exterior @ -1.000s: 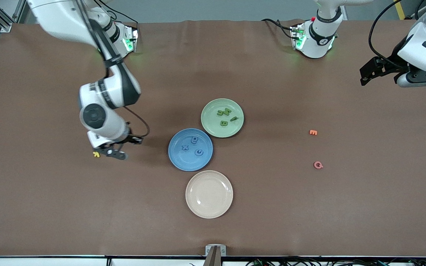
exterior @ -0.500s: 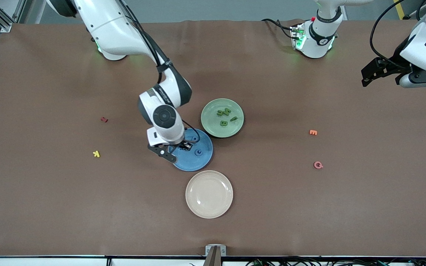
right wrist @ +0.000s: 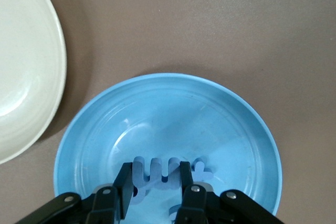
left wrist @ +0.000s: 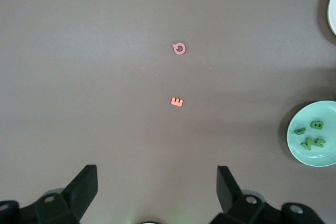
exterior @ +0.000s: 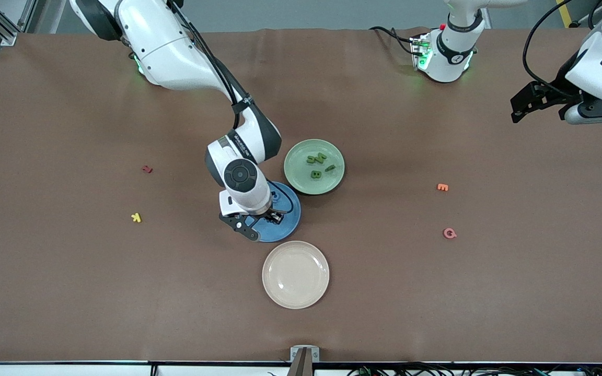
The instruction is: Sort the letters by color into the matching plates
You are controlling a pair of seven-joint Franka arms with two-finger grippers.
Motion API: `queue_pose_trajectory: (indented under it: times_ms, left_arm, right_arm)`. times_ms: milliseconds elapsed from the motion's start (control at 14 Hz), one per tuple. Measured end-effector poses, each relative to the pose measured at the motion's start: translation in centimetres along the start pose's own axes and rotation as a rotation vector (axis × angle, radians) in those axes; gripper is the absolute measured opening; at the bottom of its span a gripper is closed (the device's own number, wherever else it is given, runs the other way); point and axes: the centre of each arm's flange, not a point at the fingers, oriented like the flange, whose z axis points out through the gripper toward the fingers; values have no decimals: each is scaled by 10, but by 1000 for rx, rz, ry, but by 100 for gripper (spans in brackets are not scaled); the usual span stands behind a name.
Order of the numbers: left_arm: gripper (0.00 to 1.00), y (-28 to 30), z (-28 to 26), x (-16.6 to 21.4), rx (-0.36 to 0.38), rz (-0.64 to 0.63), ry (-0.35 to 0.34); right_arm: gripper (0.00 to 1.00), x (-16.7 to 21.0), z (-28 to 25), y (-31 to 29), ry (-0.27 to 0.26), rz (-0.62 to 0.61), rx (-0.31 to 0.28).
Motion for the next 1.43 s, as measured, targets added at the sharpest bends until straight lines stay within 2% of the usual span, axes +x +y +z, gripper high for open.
queue_pose_trajectory:
  times_ms: [429,500,571,643,857,1000,1143,1429]
  left_arm:
    - [100,-4,-1,1,-1,-9,2]
    - [100,-5,-1,1,-1,-11,2]
    - [100,-6,-1,1,-1,-12,3]
    - [100,-6,-1,1,-1,-12,6]
    - [100,-6,-2,2,-2,-12,12]
    - [100,-6,-2,2,-2,-12,12]
    - [100,-6,-1,2,-2,-12,13]
    - [100,-6,-2,3,-4,-12,19]
  right_arm:
    - [40,2,10,0,4,3,2]
    - [45,3,9,0,5,4,3]
    - [45,3,9,0,5,4,4]
    - [51,4,7,-1,6,4,6]
    - [78,4,-4,-6,9,2,15]
    - [98,3,-13,-6,-5,-1,-10]
    - [100,4,-38,-5,-18,-1,-35]
    - [100,4,-130,17,-63,-18,-101]
